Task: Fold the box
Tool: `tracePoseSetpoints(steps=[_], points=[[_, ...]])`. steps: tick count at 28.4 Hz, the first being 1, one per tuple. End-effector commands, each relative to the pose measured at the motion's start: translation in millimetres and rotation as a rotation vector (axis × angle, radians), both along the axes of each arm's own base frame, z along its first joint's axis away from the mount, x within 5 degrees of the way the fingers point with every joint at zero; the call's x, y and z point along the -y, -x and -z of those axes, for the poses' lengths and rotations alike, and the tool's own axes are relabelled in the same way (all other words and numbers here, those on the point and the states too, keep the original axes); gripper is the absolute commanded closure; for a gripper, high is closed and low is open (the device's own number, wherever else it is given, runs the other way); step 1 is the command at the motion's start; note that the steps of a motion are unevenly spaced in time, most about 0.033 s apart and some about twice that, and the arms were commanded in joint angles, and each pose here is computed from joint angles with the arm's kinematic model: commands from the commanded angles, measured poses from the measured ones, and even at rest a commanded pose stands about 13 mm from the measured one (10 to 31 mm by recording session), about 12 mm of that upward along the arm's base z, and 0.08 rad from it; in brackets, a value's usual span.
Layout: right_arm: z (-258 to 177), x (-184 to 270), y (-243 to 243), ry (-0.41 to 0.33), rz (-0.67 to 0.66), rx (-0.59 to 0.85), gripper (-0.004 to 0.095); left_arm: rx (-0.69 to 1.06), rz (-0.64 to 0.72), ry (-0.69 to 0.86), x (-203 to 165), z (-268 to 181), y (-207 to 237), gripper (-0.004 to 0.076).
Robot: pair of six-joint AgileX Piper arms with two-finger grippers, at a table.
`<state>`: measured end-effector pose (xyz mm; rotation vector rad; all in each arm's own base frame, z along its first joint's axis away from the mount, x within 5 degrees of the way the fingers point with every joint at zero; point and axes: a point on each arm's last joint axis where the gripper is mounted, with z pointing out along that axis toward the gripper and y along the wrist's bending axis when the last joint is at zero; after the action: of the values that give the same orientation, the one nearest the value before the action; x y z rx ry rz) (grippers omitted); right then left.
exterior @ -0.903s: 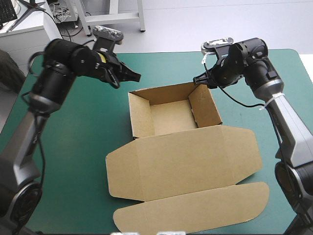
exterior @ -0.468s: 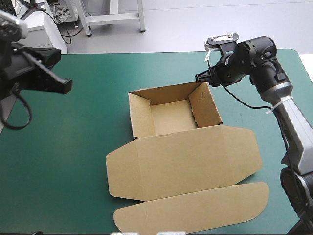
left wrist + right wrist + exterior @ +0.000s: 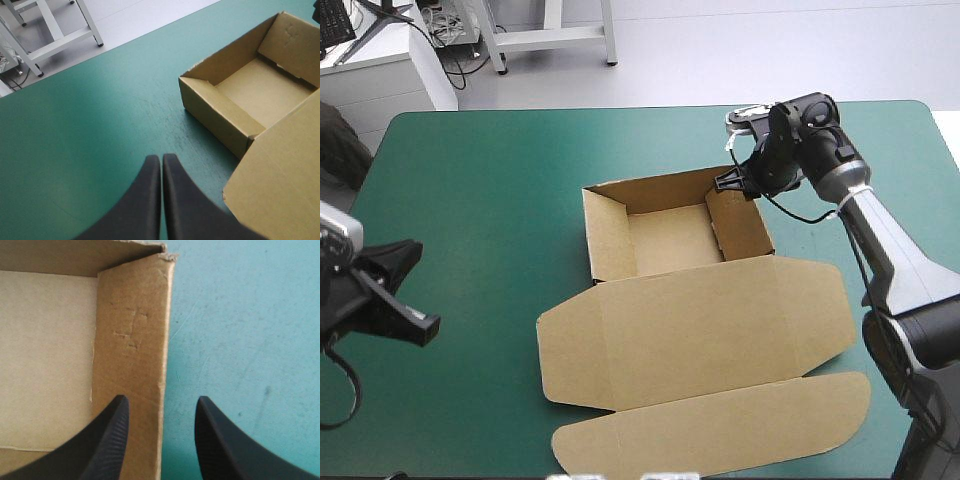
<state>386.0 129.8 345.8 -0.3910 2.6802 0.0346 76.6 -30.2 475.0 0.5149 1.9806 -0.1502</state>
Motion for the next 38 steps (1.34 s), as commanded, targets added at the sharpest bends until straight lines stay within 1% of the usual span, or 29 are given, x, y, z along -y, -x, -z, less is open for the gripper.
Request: tracePoseSetpoints(steps=[1, 6, 11, 12, 14, 16, 19, 22, 23, 25, 26, 27, 28, 32, 35, 36, 37, 38], points=[[-5.8, 1.2, -1.0, 0.000, -0.002, 0.014, 0.0508, 0.066, -0.007, 0.061, -5.2, 23.0, 10.8, 0.0734], [22.3, -7.1, -14.2, -0.019, -0.006, -0.057, 0.0508, 0.046, -0.026, 0.107, -12.7, 71.7, 26.3, 0.0734], [38.6, -11.1, -22.5, -0.023, -0.006, -0.081, 0.0510, 0.065, -0.019, 0.116, -19.4, 114.3, 40.2, 0.0734], [41.4, -11.4, -23.3, -0.021, -0.006, -0.087, 0.0524, 0.075, -0.018, 0.123, -20.5, 121.2, 42.6, 0.0734], [43.2, -11.2, -24.0, -0.016, -0.001, -0.092, 0.0572, 0.094, -0.017, 0.144, -22.2, 132.2, 46.5, 0.0734], [45.2, -11.1, -24.9, -0.014, 0.008, -0.095, 0.0685, 0.103, -0.020, 0.162, -24.0, 143.8, 50.4, 0.0734], [46.2, -10.9, -25.4, -0.010, 0.009, -0.096, 0.0919, 0.107, -0.020, 0.164, -26.1, 158.7, 54.5, 0.0734], [47.2, -10.0, -26.2, 0.003, 0.009, -0.094, 0.0928, 0.098, -0.016, 0.174, -26.2, 168.7, 56.3, 0.0734], [47.1, -8.5, -26.7, 0.022, 0.010, -0.088, 0.0928, 0.097, -0.015, 0.179, -25.8, 170.3, 56.1, 0.0734], [47.0, -3.2, -27.4, 0.082, 0.013, -0.079, 0.0928, 0.104, -0.013, 0.184, -25.4, 169.6, 55.9, 0.0734], [46.8, 1.5, -28.0, 0.128, 0.019, -0.074, 0.0928, 0.110, -0.012, 0.188, -25.3, 169.0, 55.8, 0.0734], [46.1, 7.1, -29.9, 0.170, 0.026, -0.060, 0.0928, 0.116, -0.012, 0.188, -25.4, 168.5, 55.6, 0.0734], [45.6, 12.6, -31.6, 0.194, 0.036, -0.052, 0.0928, 0.122, -0.011, 0.191, -25.1, 168.4, 55.2, 0.0734], [43.6, 58.1, -42.2, 0.256, 0.130, -0.041, 0.0928, 0.131, -0.013, 0.188, -25.4, 167.7, 54.9, 0.0734], [43.8, 107.6, -47.5, 0.248, 0.237, -0.058, 0.0928, 0.132, -0.013, 0.187, -25.5, 167.6, 54.9, 0.0734], [44.2, 146.8, -47.7, 0.228, 0.327, -0.074, 0.0928, 0.132, -0.013, 0.187, -25.5, 167.6, 54.9, 0.0734], [44.5, 162.8, -46.7, 0.217, 0.359, -0.081, 0.0928, 0.132, -0.013, 0.187, -25.5, 167.6, 54.9, 0.0734], [45.2, 201.9, -41.8, 0.188, 0.436, -0.097, 0.0928, 0.132, -0.013, 0.187, -25.5, 167.6, 54.9, 0.0734]])
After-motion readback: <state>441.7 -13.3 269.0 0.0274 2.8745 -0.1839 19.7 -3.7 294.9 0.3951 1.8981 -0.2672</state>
